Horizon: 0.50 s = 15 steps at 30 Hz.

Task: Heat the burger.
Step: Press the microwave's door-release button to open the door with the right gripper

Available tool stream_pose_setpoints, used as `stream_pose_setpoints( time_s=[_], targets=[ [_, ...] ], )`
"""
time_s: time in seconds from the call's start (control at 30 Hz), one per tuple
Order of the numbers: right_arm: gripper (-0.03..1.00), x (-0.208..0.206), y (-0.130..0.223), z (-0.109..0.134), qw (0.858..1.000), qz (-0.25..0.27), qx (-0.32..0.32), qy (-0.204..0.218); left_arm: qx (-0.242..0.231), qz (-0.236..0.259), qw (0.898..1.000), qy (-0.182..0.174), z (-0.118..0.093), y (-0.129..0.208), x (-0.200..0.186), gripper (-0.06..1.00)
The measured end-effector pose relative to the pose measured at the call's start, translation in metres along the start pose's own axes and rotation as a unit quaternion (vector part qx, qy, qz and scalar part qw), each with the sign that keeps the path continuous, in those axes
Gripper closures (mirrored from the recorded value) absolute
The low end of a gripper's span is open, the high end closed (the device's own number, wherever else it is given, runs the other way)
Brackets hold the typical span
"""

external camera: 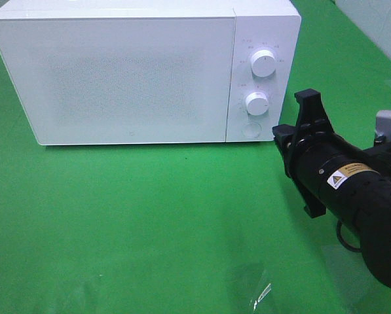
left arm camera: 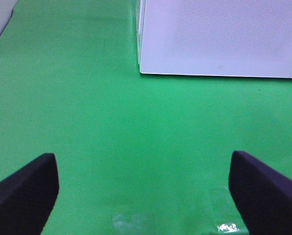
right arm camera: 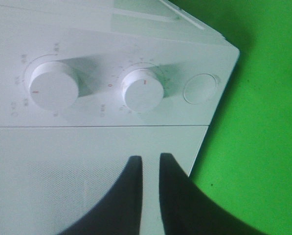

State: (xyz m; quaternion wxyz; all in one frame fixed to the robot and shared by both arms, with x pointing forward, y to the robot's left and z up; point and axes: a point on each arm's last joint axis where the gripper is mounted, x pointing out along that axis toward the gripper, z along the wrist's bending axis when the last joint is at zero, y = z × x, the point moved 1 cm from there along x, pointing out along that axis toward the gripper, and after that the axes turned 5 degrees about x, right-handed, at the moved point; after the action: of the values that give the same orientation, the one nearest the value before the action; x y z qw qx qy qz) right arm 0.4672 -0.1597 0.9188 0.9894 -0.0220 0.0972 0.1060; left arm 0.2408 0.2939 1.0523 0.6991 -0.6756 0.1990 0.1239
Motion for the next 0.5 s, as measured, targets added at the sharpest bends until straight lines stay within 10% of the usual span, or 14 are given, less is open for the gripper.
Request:
stream_pose_setpoints(
  time_s=[0.5],
  targets=[
    [0.96,-0.0002,0.0020,-0.0115,0.997,0.006,0.054,0.053,0.000,0.000,1.000,0.000,0.0000,0.0000,0.0000,0.09]
  ],
)
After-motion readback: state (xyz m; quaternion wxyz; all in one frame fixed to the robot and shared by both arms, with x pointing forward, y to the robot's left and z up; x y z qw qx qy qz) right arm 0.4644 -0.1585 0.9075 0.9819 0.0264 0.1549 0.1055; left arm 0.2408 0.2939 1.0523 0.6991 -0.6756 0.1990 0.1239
